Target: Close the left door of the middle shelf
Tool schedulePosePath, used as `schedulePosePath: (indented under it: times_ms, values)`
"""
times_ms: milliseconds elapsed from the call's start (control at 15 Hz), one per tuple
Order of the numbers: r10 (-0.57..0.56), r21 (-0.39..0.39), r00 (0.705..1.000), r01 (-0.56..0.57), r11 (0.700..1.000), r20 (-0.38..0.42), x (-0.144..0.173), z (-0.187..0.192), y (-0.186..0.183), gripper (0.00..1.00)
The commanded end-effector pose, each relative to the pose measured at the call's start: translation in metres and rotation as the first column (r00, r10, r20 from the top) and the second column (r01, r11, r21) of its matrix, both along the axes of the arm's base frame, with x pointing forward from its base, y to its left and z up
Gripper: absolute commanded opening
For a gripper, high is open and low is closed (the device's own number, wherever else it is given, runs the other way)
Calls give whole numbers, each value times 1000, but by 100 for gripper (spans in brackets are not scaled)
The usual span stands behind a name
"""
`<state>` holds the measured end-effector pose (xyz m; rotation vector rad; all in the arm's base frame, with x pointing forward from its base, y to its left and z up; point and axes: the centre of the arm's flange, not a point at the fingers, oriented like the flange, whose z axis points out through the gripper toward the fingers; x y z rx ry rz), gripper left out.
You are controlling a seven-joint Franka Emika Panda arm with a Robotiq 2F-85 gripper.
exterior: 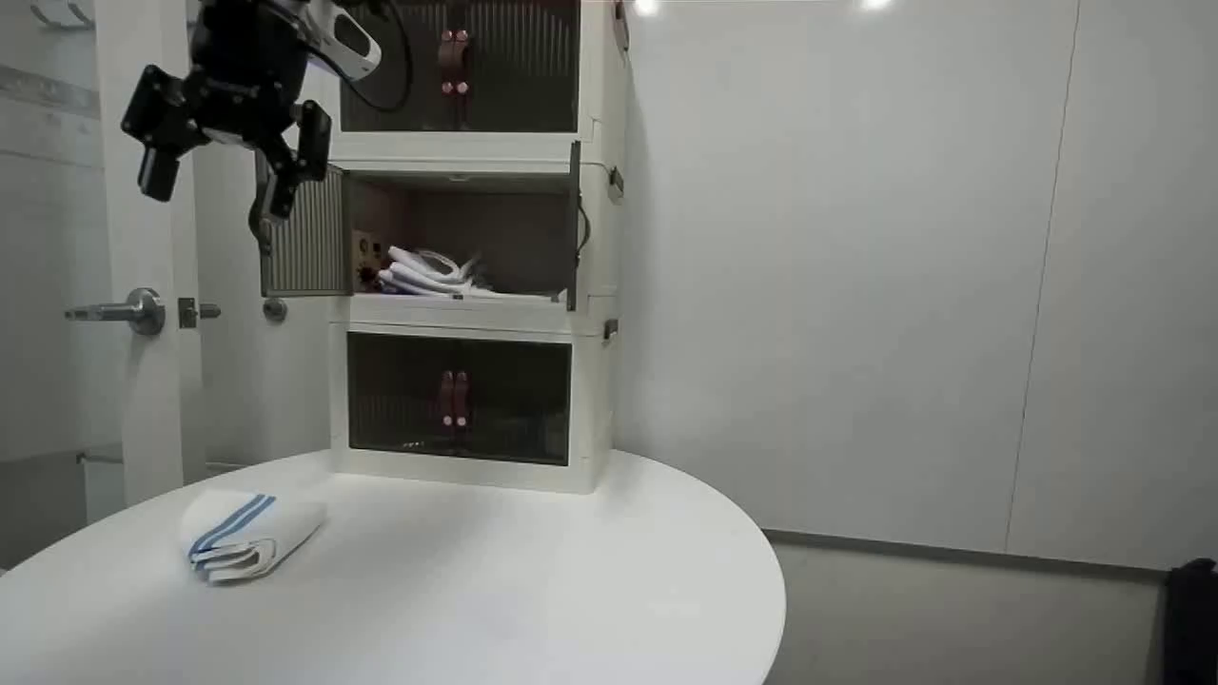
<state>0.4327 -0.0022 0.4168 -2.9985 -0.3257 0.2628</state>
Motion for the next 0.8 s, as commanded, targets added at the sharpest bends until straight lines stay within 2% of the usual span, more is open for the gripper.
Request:
schedulePosePath:
  times_ms: [0, 267, 733]
  values:
    - [0, 0, 1000, 0, 1000, 1, 0, 0, 0, 100]
    - [-6, -50, 1000, 6, 999, -3, 21, 8, 21, 100]
    - [86, -209, 994, -71, 975, 65, 77, 43, 100, 100]
